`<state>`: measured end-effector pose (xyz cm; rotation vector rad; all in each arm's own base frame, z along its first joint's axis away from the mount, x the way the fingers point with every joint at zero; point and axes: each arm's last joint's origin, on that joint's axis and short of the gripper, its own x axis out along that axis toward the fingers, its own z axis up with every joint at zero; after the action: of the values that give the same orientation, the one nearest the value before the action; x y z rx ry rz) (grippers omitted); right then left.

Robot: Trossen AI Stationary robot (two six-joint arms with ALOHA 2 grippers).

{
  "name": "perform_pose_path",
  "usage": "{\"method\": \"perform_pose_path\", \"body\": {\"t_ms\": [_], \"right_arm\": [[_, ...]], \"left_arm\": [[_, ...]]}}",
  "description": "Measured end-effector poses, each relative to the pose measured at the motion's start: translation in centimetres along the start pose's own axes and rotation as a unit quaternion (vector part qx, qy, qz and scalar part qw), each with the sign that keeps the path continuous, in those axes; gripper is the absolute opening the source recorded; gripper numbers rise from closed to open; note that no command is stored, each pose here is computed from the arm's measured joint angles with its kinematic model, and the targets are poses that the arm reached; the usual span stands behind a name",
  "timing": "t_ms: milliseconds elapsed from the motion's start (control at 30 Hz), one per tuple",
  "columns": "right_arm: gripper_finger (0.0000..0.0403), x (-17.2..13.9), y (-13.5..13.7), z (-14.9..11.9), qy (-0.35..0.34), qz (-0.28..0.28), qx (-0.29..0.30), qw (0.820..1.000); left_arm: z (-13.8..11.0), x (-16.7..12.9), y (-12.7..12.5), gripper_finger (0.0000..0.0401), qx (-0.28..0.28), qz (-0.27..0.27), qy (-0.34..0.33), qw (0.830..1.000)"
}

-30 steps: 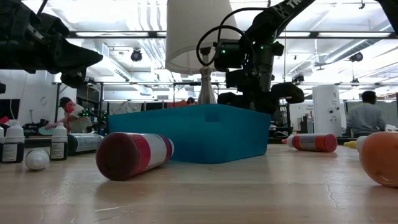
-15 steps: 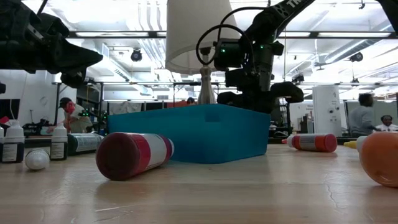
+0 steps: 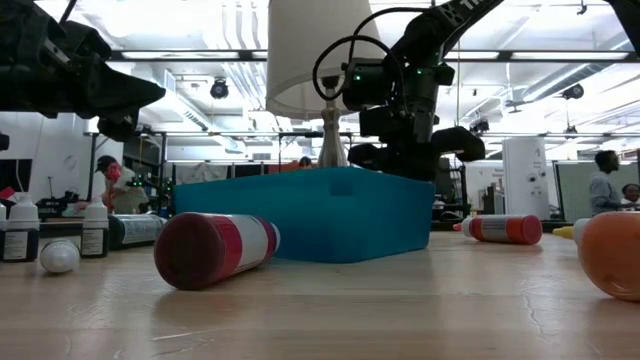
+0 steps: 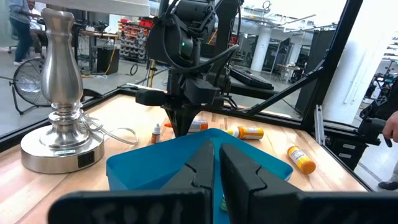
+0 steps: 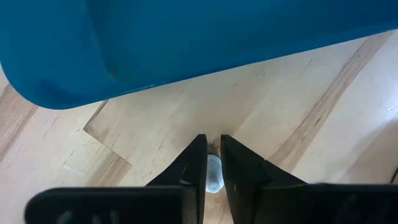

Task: Pick & Place food coloring
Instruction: Put the small red food coloring bottle into the blue container

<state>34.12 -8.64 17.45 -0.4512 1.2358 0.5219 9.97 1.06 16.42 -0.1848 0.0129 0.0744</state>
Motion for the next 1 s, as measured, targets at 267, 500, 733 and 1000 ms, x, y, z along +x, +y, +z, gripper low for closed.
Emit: {"method": "perform_pose_path", "body": {"t_ms": [267,500,733,1000], "right_arm": [[0.0038,-0.08,-0.02,0.04,-0.002,-0.001,0.002,1.000],[0.0069,-0.10,-0.05,0.03,-0.003,-0.001,0.015,1.000],[0.0133,-0.12,-0.10,-0.02,-0.003,-0.002,0.028,1.000],[0.0166,-0.13,-0.15,-0.27,0.003,-0.001,0.037,0.999]], "left_arm": [[0.00,0.00,0.00,0.0000,0.000,0.000,0.000,1.000],[0.00,0.00,0.00,0.0000,0.000,0.000,0.000,1.000],[0.00,0.00,0.00,0.0000,0.000,0.000,0.000,1.000],[0.00,0.00,0.00,0.0000,0.000,0.000,0.000,1.000]]}}
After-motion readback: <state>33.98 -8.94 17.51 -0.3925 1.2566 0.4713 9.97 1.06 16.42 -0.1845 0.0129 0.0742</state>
